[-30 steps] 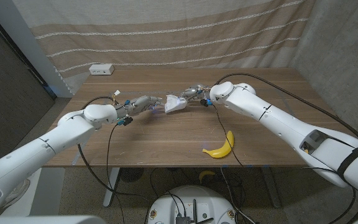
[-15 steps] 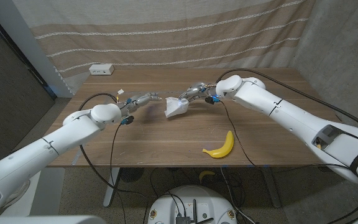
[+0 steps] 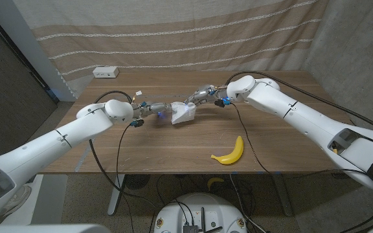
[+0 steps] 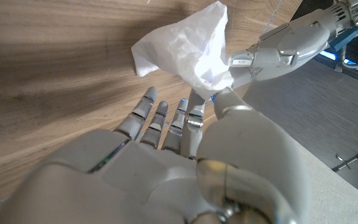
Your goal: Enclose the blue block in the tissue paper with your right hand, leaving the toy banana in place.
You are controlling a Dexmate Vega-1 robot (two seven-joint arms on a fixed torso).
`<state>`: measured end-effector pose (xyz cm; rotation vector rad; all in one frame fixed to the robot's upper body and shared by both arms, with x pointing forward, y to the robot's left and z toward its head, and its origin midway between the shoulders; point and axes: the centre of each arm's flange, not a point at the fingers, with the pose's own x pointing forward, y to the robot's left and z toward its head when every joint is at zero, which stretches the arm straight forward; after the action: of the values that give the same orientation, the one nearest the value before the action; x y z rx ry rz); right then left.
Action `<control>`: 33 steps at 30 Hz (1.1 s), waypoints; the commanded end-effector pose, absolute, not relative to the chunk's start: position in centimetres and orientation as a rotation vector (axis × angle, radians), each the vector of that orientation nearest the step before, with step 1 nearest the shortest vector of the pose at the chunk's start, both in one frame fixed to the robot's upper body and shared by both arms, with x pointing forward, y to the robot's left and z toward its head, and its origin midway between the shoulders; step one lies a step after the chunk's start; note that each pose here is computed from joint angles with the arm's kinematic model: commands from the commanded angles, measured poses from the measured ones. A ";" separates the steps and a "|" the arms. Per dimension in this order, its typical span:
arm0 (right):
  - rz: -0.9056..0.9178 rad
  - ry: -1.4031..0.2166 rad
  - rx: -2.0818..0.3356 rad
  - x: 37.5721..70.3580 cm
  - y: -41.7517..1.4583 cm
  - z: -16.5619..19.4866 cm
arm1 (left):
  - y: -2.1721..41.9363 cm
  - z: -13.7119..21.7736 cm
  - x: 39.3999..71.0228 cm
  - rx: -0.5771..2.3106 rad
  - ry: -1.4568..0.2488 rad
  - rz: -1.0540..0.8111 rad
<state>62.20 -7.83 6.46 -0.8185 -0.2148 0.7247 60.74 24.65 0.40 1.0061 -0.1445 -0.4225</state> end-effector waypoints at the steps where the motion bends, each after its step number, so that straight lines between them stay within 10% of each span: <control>1: 0.711 -0.231 -0.792 62.4 -8.1 6.6 | 22.8 0.1 60.8 1.056 -0.098 -0.578; 33: 0.522 -0.264 -0.932 65.8 -6.7 2.5 | 22.4 1.0 60.0 1.046 -0.055 -0.547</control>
<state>65.09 -7.04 3.82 -0.8737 -0.2247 0.5874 60.17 22.00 0.53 1.0737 -0.0438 -0.5786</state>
